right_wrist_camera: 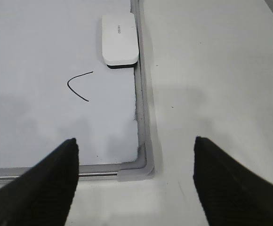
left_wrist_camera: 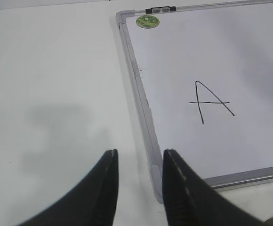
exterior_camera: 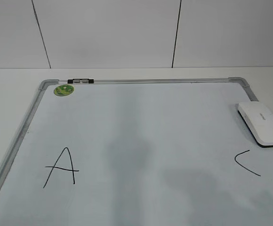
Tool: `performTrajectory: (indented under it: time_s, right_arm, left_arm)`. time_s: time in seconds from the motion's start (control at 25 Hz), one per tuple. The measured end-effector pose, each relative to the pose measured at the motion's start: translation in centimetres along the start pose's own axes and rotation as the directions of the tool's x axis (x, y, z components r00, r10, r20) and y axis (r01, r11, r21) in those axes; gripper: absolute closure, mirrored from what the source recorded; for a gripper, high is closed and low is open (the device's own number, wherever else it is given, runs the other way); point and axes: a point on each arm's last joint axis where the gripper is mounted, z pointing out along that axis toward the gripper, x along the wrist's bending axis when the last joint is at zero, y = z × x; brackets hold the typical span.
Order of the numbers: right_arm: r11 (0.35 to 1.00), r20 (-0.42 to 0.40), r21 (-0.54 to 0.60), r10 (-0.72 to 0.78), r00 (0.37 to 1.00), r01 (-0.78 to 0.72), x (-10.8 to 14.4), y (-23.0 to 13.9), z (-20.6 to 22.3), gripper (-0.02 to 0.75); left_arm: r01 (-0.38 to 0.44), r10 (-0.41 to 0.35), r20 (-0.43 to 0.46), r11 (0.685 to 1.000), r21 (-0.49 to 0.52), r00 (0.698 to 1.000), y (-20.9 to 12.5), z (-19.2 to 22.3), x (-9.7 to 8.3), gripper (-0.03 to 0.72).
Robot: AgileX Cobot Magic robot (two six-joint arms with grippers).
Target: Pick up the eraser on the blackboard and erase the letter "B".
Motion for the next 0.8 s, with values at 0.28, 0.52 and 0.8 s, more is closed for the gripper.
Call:
performTrajectory:
  time_s: [0.28,0.52,0.8]
  right_arm:
    - [1.000,0.000,0.000,0.000,1.000,0.000,0.00,0.00,0.00,0.153]
    - [1.000,0.000,0.000,0.000,1.000,0.000,0.00,0.00,0.00,0.153]
    - [1.000,0.000,0.000,0.000,1.000,0.000,0.00,0.00,0.00,0.153]
  left_arm:
    - [0.000,0.000,0.000,1.000,0.000,1.000,0.00,0.00,0.00,0.444]
    - [0.000,0.000,0.000,1.000,0.000,1.000,0.00,0.00,0.00,0.444]
    - [0.000,0.000,0.000,1.000,0.000,1.000,0.00,0.00,0.00,0.444]
